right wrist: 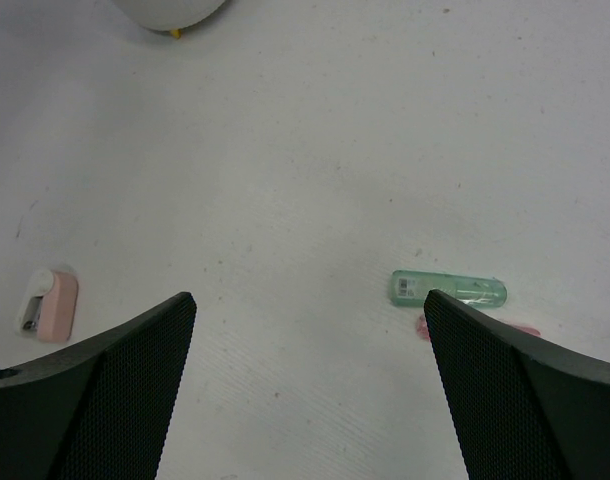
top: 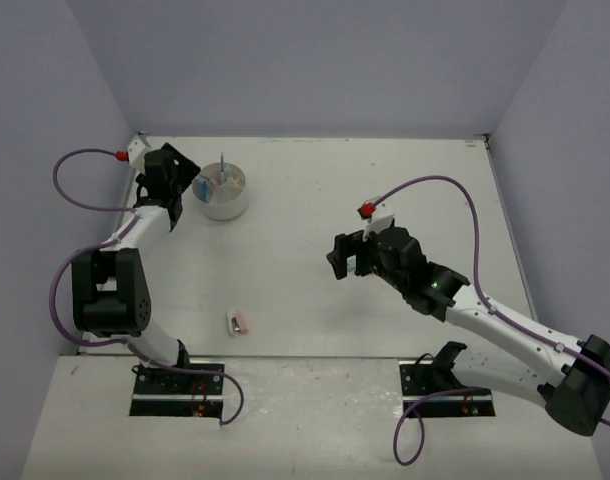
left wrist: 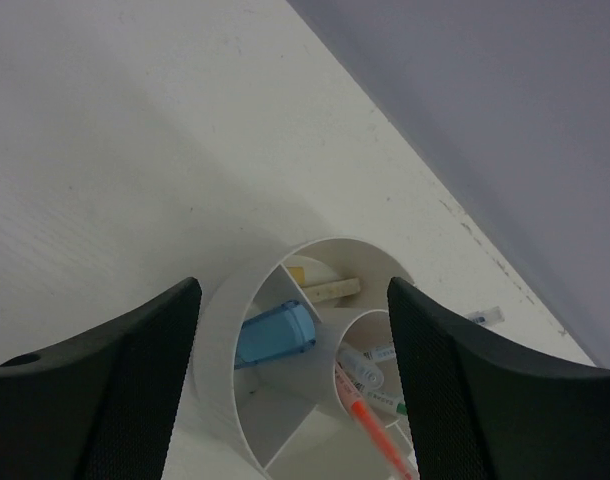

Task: Sort the stationery into containers
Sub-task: Place the pen in the storage box, then pick up the pen from the center of the board.

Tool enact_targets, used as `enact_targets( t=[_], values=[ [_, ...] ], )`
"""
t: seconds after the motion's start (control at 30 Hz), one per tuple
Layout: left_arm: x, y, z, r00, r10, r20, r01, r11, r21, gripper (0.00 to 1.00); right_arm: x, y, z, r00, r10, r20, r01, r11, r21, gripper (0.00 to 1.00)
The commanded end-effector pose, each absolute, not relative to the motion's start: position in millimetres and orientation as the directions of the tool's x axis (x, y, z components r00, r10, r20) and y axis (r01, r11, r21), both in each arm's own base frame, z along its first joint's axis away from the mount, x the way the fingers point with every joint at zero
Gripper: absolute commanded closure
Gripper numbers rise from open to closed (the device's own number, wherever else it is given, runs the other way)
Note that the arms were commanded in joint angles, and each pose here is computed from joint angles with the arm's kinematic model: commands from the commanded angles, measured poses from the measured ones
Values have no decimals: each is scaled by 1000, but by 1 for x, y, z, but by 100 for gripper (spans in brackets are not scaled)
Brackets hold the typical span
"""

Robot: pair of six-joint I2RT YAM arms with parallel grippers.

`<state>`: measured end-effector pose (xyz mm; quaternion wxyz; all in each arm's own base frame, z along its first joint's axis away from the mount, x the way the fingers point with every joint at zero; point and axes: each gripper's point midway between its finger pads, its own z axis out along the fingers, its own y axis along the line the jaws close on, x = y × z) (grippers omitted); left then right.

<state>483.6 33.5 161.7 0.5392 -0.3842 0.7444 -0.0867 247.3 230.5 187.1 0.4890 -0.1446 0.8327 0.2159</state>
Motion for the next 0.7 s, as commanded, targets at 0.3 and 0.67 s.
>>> enact_targets(
  t=[0.3,0.67],
  values=[
    [378,4,284,-75,-670,-738,-212,734,-645,5,283,177,119,-602,457,-655,275,888,367,2],
    [295,-14,284,-196,-457,-867,-123,889,-441,0,261,156,75,-475,735,-483,738,632,235,29]
  ],
)
